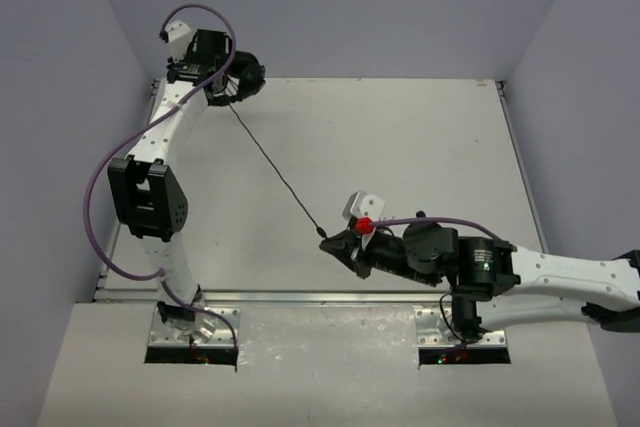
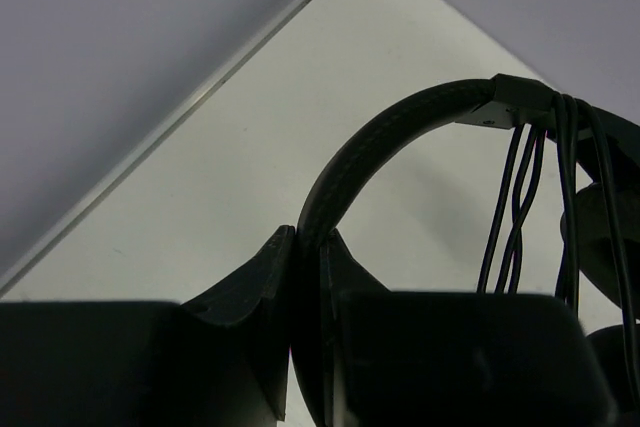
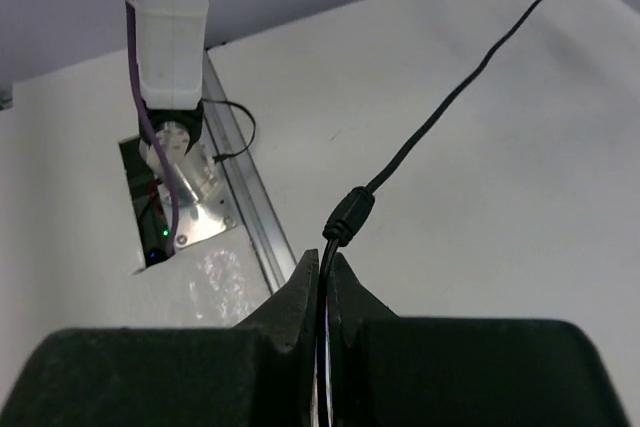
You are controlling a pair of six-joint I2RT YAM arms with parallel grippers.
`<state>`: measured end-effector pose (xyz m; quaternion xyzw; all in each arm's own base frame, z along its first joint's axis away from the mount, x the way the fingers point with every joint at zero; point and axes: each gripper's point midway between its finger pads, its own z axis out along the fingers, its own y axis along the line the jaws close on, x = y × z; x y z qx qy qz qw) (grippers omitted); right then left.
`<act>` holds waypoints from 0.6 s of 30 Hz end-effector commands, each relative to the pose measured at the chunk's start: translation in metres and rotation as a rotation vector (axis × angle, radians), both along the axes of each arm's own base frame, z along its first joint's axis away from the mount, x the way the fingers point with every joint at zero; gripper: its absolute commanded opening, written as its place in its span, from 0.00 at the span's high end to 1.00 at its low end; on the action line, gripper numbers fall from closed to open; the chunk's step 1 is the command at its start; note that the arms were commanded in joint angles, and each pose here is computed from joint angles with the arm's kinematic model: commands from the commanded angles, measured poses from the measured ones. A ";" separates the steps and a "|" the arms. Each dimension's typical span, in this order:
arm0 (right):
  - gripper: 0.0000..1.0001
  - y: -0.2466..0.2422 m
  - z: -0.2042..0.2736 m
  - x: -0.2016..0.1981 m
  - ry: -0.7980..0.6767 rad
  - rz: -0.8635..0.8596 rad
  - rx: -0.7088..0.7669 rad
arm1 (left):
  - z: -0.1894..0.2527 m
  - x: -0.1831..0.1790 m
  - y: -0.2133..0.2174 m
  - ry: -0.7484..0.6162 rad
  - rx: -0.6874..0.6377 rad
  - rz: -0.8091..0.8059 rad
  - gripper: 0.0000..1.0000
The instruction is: Wrap the headphones
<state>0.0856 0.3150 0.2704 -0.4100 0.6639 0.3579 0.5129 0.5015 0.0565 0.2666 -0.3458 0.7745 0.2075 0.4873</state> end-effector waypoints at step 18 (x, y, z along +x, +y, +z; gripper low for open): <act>0.99 -0.006 0.231 0.125 -0.376 -0.144 -0.040 | -0.026 -0.092 -0.125 -0.491 -0.060 -0.460 1.00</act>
